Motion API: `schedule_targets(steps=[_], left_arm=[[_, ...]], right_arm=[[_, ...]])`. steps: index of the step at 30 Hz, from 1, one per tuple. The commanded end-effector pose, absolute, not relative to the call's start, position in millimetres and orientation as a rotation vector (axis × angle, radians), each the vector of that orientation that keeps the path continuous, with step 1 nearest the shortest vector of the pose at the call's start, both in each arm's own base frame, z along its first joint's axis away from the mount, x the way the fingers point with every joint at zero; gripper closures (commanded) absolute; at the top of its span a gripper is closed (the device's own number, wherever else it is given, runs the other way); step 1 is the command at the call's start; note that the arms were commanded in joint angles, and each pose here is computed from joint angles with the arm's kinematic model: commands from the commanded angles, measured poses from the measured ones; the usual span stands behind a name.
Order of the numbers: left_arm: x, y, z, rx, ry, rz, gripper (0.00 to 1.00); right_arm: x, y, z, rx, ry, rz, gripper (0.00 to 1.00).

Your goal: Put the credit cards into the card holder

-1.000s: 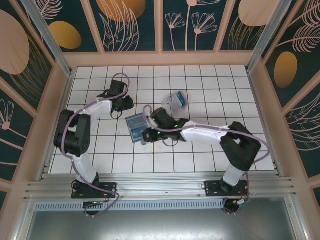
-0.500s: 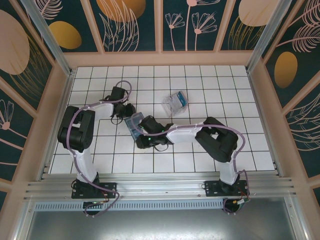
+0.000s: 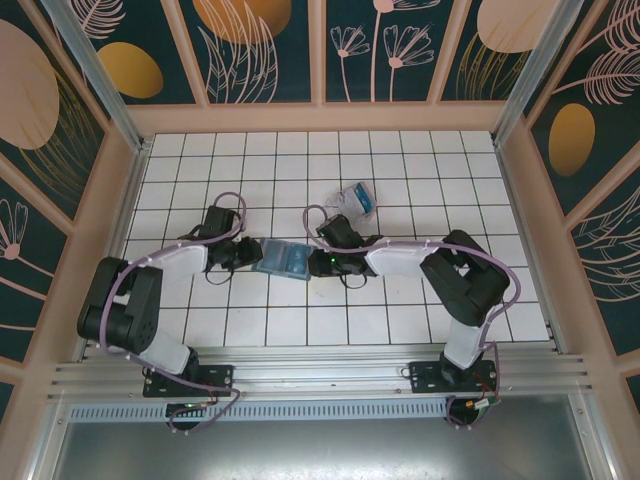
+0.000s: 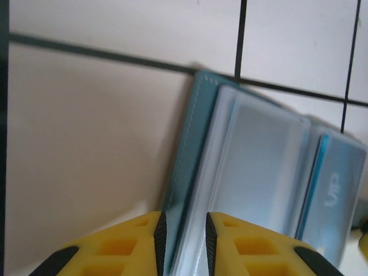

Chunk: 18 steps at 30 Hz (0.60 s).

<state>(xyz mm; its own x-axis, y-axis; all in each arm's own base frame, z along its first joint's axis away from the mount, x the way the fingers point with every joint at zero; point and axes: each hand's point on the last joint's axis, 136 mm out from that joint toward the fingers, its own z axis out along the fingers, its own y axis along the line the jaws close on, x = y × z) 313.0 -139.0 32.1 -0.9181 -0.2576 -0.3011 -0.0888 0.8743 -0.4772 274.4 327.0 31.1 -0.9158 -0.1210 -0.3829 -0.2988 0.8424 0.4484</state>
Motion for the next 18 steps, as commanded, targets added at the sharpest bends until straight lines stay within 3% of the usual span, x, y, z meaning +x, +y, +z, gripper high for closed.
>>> schedule_targets(steps=[1, 5, 7, 10, 14, 18], left_arm=[[300, -144, 42, -0.292, 2.675, -0.726, 0.71], [314, -135, 68, -0.259, 2.634, -0.628, 0.67], [332, -139, 88, -0.236, 2.591, -0.628, 0.6], [366, -157, 118, -0.205, 2.513, -0.716, 0.56], [413, -182, 144, -0.174, 2.444, -0.821, 0.55], [442, -219, 146, -0.108, 2.448, -0.884, 0.55]], right_arm=[[287, 317, 71, -0.323, 2.605, 0.723, 0.72], [313, 289, 118, -0.26, 2.504, 0.691, 0.67], [328, 267, 139, -0.203, 2.448, 0.654, 0.63], [352, 232, 158, -0.091, 2.398, 0.603, 0.5], [383, 191, 157, 0.002, 2.389, 0.453, 0.42], [403, 180, 141, -0.009, 2.435, 0.354, 0.4]])
